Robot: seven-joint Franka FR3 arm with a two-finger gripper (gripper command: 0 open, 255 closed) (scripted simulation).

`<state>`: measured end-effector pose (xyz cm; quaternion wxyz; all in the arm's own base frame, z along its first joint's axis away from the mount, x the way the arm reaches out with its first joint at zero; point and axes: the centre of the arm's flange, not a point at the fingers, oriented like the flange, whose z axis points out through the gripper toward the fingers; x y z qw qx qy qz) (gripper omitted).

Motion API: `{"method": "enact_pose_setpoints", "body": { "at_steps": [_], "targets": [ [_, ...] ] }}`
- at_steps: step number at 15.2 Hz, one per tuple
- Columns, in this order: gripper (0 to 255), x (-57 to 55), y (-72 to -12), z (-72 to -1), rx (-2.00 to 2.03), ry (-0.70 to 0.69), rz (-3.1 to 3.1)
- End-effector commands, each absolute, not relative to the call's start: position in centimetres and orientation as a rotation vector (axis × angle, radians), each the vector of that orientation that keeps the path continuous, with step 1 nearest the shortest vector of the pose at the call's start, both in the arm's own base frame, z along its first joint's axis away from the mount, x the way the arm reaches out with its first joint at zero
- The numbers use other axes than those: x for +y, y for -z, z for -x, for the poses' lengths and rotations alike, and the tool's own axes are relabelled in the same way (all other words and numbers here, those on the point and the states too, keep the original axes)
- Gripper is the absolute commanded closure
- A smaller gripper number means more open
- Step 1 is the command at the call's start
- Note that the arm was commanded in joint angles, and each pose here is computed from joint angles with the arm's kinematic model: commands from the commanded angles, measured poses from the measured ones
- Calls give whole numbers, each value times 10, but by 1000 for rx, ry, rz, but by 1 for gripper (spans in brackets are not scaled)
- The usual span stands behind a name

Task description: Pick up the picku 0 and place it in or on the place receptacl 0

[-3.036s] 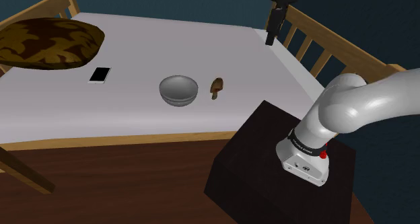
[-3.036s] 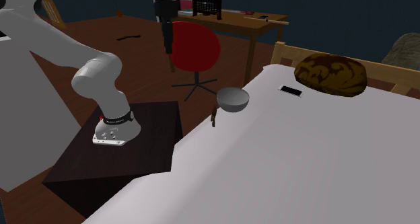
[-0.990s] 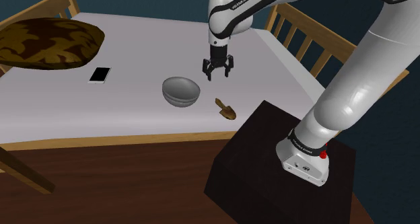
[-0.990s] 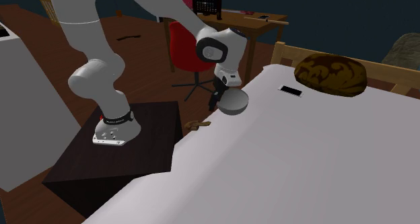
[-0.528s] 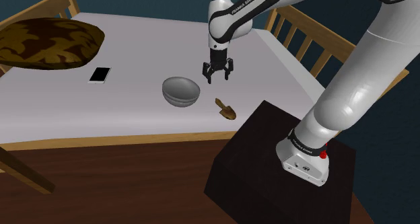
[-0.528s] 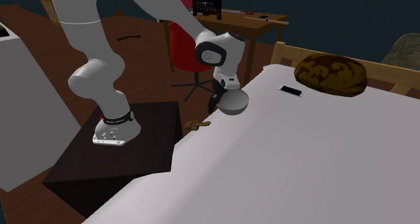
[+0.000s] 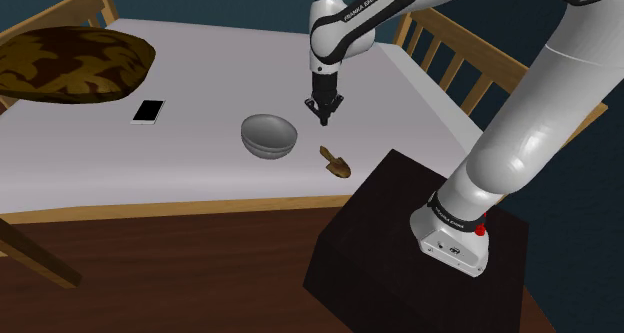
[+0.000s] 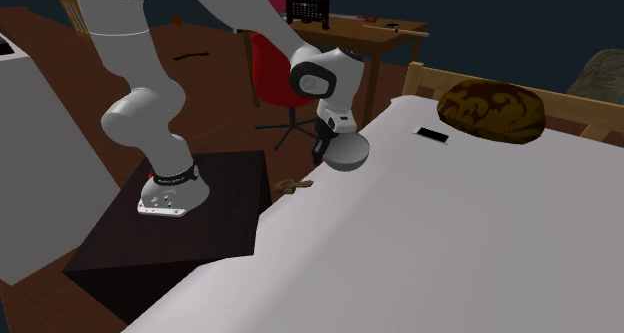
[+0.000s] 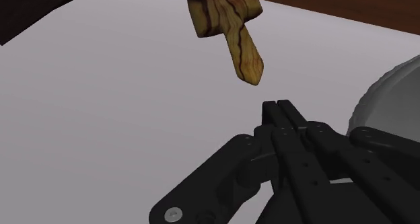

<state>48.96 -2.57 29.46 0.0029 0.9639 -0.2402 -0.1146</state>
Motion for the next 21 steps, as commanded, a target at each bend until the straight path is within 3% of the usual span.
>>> {"method": "enact_pose_setpoints", "body": {
  "at_steps": [1, 4, 5, 13, 21],
  "targets": [
    [255, -26, -295, -490, -753, 359, -3023],
    [255, -26, -295, -490, -753, 359, -3023],
    [0, -26, -295, -490, -753, 359, -3023],
    [0, 0, -217, -375, -287, -151, -3114],
    [0, 0, -177, -378, -283, -155, -3114]
  ]
}}
